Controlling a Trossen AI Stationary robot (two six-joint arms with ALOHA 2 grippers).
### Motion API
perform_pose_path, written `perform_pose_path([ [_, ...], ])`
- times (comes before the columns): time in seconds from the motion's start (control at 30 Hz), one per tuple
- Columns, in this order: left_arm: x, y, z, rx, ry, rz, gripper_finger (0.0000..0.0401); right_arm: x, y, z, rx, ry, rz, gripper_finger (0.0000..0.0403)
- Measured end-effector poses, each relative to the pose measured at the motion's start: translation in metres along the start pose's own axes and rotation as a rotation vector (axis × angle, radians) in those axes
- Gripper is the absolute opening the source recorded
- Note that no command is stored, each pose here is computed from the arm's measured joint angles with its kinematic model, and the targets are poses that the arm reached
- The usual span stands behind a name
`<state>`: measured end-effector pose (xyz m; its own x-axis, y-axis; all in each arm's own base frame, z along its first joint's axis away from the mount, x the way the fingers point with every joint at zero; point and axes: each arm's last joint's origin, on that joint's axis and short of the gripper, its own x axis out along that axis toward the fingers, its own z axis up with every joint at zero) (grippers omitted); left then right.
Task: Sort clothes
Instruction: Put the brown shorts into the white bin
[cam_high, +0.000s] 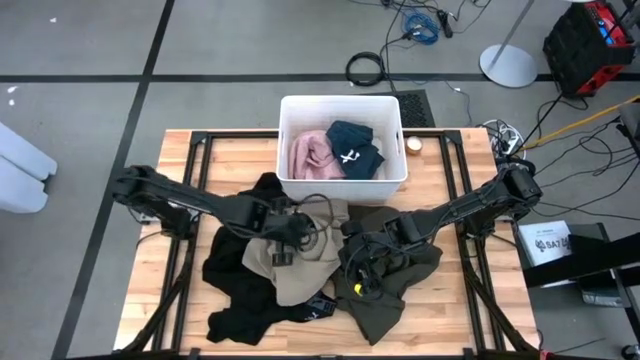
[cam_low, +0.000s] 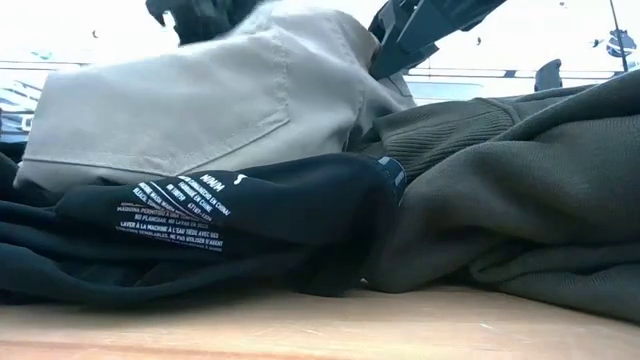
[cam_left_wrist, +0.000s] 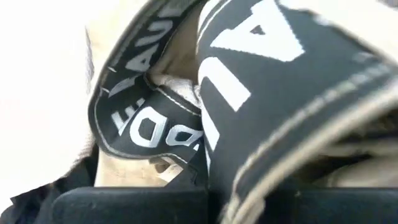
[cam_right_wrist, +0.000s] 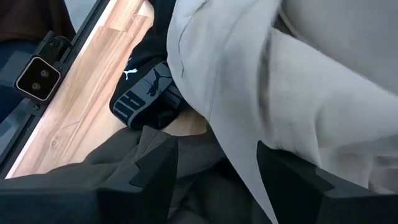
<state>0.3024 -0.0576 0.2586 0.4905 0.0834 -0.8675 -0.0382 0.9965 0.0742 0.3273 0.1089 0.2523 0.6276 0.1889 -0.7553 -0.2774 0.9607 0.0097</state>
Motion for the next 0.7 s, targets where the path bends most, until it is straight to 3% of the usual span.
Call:
perform_pose_path([
  [0.27,-0.030,-0.001,-0.003,-0.066,-0.061,-0.059,0.0014,0.000,0.000,0.000,0.003,-0.005,-0.001,0.0208],
  [0.5,-0.015,-0.009,-0.026,-0.195,0.238,-0.307,0.0020,0.000,0.000,0.000,0.021,-0.004,-0.001,0.0208],
  [0.7,0.010,-0.011,-0.044,-0.160,0.405,-0.306,0.0029,0.000,0.000,0.000,0.022,-0.004,-0.001,0.0208],
])
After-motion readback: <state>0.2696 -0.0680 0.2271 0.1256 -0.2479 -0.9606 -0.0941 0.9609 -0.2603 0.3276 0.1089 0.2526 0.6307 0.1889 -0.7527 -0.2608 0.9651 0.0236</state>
